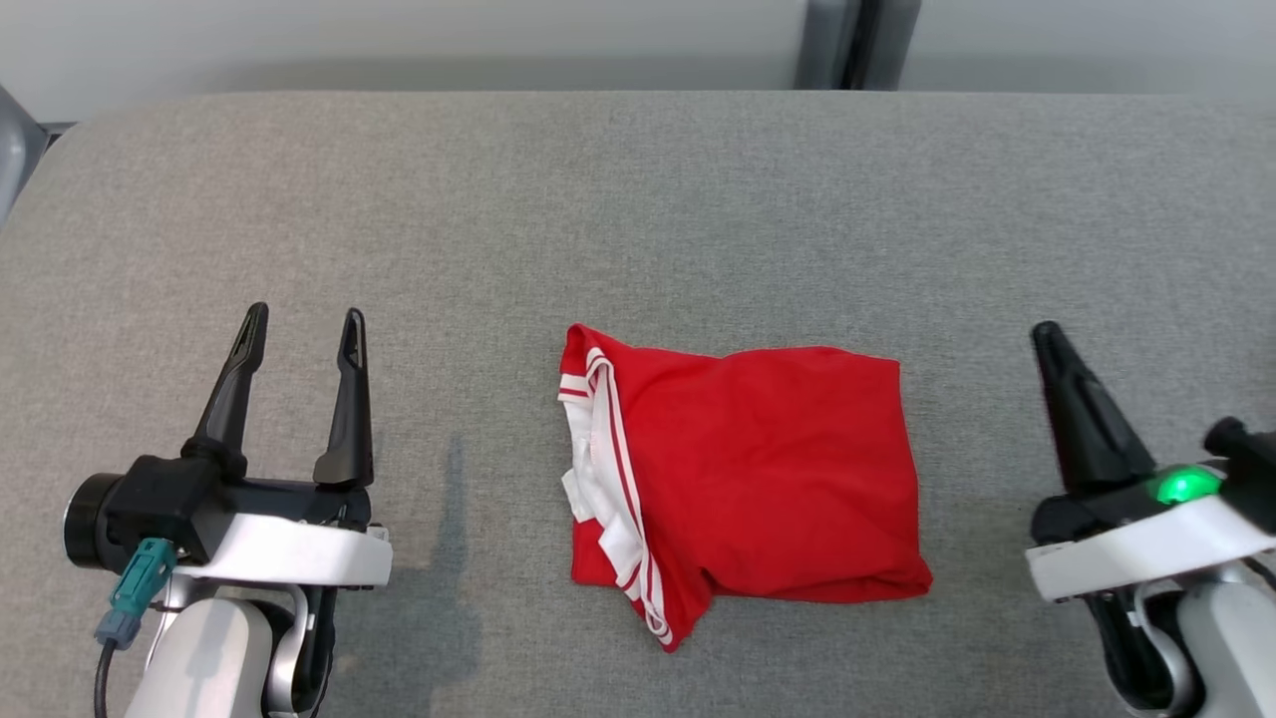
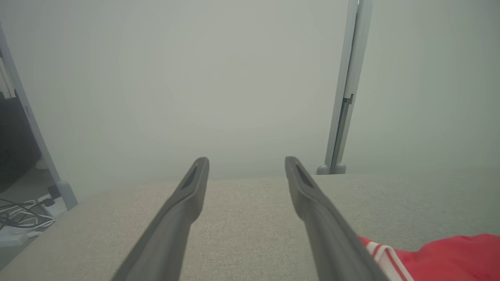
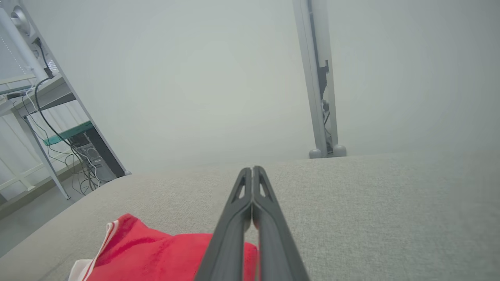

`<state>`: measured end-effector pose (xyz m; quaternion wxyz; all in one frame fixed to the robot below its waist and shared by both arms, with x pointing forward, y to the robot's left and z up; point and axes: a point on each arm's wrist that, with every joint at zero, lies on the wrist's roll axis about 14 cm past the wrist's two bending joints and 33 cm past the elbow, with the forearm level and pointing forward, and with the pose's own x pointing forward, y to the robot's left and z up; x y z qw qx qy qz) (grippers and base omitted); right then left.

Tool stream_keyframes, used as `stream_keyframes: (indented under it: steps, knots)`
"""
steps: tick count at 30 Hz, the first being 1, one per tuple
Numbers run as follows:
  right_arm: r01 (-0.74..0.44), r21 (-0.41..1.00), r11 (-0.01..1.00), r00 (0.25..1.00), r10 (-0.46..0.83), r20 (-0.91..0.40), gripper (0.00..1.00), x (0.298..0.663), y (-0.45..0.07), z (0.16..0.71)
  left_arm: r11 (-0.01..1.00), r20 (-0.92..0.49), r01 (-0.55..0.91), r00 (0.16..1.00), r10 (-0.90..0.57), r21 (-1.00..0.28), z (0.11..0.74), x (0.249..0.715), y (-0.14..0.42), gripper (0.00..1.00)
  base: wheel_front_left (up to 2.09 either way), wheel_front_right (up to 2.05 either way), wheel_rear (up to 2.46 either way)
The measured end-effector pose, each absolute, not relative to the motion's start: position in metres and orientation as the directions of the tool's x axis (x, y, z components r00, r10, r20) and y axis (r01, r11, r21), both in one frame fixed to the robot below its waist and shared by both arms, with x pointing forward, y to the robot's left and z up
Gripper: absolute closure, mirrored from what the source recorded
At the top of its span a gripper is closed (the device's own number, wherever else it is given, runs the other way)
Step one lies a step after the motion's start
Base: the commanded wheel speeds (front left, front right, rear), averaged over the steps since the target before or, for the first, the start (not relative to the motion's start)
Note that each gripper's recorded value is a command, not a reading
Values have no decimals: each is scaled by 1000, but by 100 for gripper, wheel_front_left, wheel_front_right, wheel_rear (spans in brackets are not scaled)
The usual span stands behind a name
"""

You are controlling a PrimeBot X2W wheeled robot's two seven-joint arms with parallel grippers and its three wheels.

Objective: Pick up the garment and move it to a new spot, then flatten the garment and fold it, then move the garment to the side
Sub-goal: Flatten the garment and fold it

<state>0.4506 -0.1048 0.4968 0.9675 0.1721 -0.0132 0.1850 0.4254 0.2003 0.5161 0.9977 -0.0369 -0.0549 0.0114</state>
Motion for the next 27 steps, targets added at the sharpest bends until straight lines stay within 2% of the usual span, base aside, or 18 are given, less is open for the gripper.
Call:
stream_keyframes:
  steps: [5,6,8,9,19,27]
  knots:
    - [-255,300,919,966,231,115,100,445,-145,513,997,119,-1,993,9,-72,520,423,195,0,0,0,0]
    - [-235,294,927,971,208,121,88,443,-152,516,998,124,4,992,5,-70,522,424,194,0,0,0,0]
    - [-196,282,939,978,168,121,32,439,-166,520,998,133,8,991,1,-68,525,424,193,0,0,0,0]
    - [-178,277,944,981,148,125,0,436,-172,522,998,134,12,991,-3,-68,525,423,192,0,0,0,0]
    - [-82,214,973,993,62,99,0,412,-201,528,998,139,27,990,-18,-57,531,418,187,0,0,0,0]
    - [-62,209,976,995,44,86,0,406,-204,528,998,134,38,990,-31,-52,532,417,183,0,0,0,0]
